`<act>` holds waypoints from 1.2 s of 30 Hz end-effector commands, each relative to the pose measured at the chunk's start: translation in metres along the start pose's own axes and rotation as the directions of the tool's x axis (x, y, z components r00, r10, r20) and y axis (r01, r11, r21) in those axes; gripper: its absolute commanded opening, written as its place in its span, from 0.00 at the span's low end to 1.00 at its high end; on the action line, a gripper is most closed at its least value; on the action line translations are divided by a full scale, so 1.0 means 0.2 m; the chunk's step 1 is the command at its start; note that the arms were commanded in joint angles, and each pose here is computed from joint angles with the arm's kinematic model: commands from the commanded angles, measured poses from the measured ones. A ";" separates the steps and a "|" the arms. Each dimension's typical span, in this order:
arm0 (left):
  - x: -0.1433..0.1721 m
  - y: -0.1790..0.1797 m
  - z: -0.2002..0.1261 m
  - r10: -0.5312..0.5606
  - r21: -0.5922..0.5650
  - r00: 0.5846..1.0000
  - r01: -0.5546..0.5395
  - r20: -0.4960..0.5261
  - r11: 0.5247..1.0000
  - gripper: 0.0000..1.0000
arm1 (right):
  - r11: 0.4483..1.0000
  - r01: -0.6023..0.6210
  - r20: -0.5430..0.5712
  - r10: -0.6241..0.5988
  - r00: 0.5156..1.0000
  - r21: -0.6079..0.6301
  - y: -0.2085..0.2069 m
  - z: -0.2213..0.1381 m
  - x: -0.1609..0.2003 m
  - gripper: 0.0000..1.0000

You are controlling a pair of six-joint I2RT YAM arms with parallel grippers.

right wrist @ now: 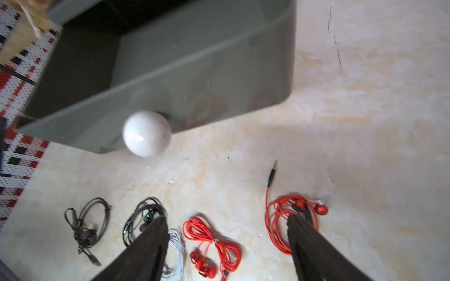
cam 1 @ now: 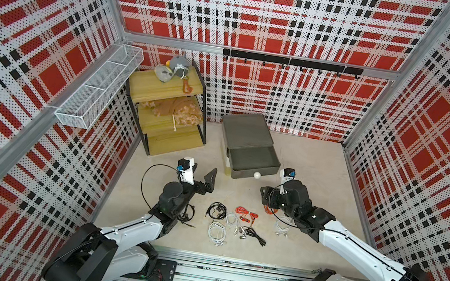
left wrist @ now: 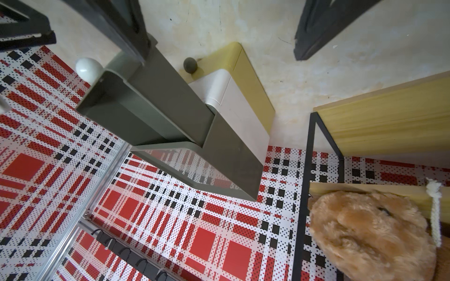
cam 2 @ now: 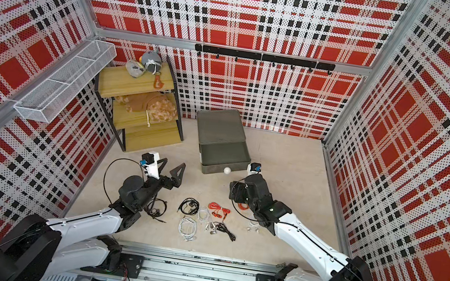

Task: Place the wired earphones into the drawer by color
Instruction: Pick up the wired earphones from the center of the board.

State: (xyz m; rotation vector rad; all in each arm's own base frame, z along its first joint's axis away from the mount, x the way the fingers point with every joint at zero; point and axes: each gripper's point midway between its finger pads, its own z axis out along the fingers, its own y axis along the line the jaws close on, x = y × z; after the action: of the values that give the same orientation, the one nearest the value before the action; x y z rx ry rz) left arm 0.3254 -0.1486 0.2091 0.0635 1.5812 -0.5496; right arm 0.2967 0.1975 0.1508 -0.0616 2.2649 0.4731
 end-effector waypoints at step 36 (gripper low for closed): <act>0.01 -0.13 -0.03 0.046 0.071 0.999 -0.045 -0.008 0.996 0.99 | 0.956 -0.065 -0.219 0.132 0.967 0.285 -0.48 0.30 0.39 0.41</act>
State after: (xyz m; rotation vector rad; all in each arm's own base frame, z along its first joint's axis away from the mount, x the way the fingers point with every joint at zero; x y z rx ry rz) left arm 0.3122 -0.1710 0.2104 0.1482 1.5849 -0.5841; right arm 0.2979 0.1451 0.0267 0.1268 2.5675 0.2590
